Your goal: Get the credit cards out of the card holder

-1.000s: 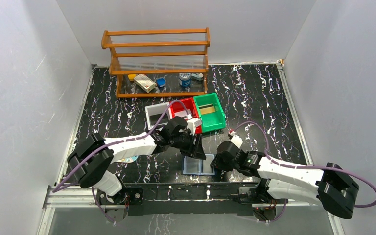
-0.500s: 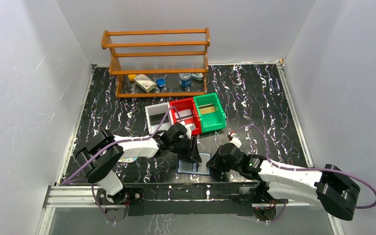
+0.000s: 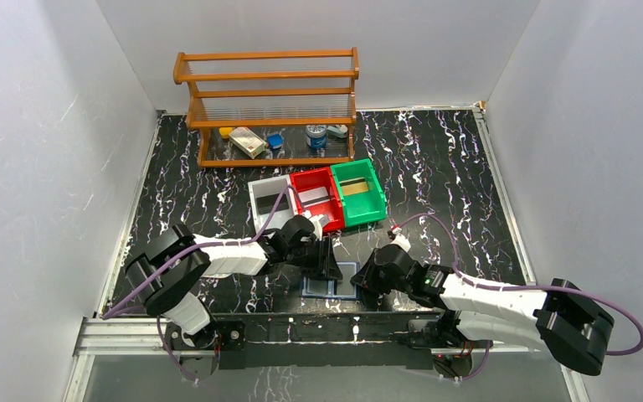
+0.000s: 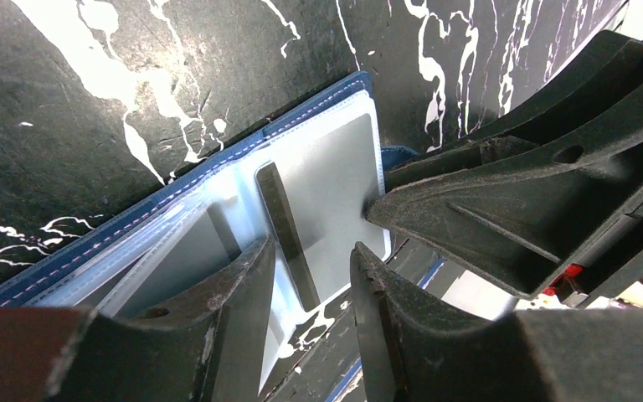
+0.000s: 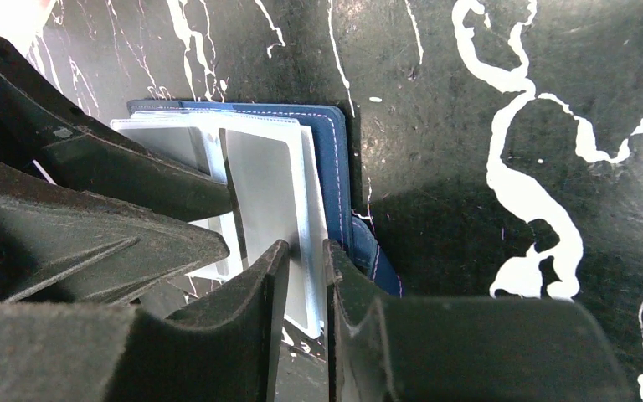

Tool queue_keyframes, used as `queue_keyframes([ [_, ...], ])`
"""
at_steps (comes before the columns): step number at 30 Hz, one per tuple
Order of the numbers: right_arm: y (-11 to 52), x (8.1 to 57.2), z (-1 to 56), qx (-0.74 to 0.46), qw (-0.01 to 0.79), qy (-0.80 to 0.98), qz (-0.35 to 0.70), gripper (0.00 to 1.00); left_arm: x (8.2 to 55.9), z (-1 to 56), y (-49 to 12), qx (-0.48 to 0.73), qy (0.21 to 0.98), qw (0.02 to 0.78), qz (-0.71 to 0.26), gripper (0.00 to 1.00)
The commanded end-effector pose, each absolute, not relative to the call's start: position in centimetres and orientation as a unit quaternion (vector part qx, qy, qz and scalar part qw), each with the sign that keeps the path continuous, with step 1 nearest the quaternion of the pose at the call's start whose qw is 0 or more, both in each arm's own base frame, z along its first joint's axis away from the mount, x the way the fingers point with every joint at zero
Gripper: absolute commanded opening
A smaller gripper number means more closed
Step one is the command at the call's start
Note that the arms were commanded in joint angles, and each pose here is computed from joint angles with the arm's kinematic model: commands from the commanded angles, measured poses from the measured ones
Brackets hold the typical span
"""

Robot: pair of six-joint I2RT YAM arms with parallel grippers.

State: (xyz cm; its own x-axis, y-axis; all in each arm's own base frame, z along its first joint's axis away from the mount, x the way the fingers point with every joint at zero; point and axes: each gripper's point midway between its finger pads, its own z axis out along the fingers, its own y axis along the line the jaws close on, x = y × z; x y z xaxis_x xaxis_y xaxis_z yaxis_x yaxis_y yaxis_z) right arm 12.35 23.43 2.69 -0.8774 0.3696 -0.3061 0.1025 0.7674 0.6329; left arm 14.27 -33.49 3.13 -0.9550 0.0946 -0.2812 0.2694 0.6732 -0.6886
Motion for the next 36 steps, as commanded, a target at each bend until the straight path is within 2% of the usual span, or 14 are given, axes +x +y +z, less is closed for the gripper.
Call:
queue_keyframes([
  [1,22.3,11.4,0.8,0.112,0.196,0.930,0.290,0.29,13.4,3.2,-33.4,0.087,0.902,0.100,-0.411,0.37],
  [8,22.8,11.1,0.8,0.101,0.187,0.931,0.296,0.21,13.4,3.8,-33.9,0.058,0.890,0.101,-0.442,0.34],
  [18,22.5,10.8,0.2,0.103,0.184,0.932,0.294,0.14,13.7,5.0,-34.4,0.039,0.871,0.114,-0.477,0.30],
  [32,23.1,10.2,-0.6,0.100,0.169,0.926,0.322,0.14,13.5,7.0,-35.5,0.047,0.837,0.117,-0.533,0.24],
  [36,23.2,10.3,-0.3,0.101,0.175,0.921,0.333,0.15,13.5,6.8,-35.4,0.047,0.838,0.116,-0.531,0.14],
])
